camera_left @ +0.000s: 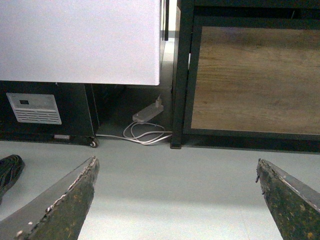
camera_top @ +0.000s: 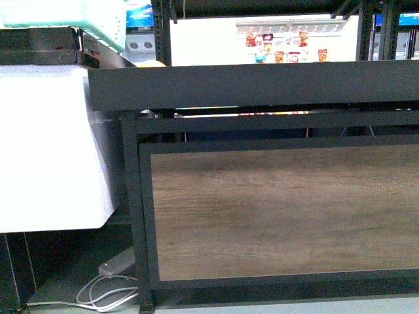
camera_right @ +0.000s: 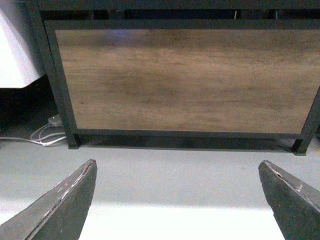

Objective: Pick lemon from shelf

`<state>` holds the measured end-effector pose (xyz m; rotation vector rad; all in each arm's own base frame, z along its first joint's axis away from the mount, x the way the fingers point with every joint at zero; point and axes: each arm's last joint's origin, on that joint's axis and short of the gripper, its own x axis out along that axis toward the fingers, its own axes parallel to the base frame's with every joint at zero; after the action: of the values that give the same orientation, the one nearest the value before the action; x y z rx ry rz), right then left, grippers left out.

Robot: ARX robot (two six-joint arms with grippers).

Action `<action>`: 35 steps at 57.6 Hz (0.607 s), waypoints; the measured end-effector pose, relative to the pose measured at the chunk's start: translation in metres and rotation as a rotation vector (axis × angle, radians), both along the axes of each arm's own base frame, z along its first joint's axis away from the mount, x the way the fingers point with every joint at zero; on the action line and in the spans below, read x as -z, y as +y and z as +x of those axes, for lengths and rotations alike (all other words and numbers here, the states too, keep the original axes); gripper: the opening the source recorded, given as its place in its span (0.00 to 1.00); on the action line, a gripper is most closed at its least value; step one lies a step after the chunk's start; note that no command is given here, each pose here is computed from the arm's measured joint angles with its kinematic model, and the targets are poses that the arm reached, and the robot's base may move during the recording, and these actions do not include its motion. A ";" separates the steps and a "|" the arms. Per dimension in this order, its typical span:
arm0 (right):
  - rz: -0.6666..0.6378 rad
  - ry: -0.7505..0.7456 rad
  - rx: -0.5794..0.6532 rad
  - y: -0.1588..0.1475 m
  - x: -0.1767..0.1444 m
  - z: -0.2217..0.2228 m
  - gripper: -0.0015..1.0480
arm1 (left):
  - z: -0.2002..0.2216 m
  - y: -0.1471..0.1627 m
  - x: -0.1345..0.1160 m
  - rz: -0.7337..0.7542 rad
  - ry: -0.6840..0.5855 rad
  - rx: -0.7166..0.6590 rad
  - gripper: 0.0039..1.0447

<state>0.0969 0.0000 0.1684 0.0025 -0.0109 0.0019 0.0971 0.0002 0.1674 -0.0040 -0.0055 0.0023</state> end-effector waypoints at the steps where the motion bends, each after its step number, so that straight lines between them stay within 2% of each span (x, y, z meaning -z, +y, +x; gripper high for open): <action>1: 0.000 0.000 0.000 0.000 0.000 0.000 0.93 | 0.000 0.000 0.000 0.000 0.000 0.000 0.92; 35: 0.000 0.000 0.000 0.000 0.000 0.000 0.93 | 0.000 0.000 0.000 0.000 0.000 0.000 0.92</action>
<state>0.0969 0.0000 0.1684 0.0025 -0.0109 0.0019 0.0971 0.0002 0.1674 -0.0040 -0.0055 0.0023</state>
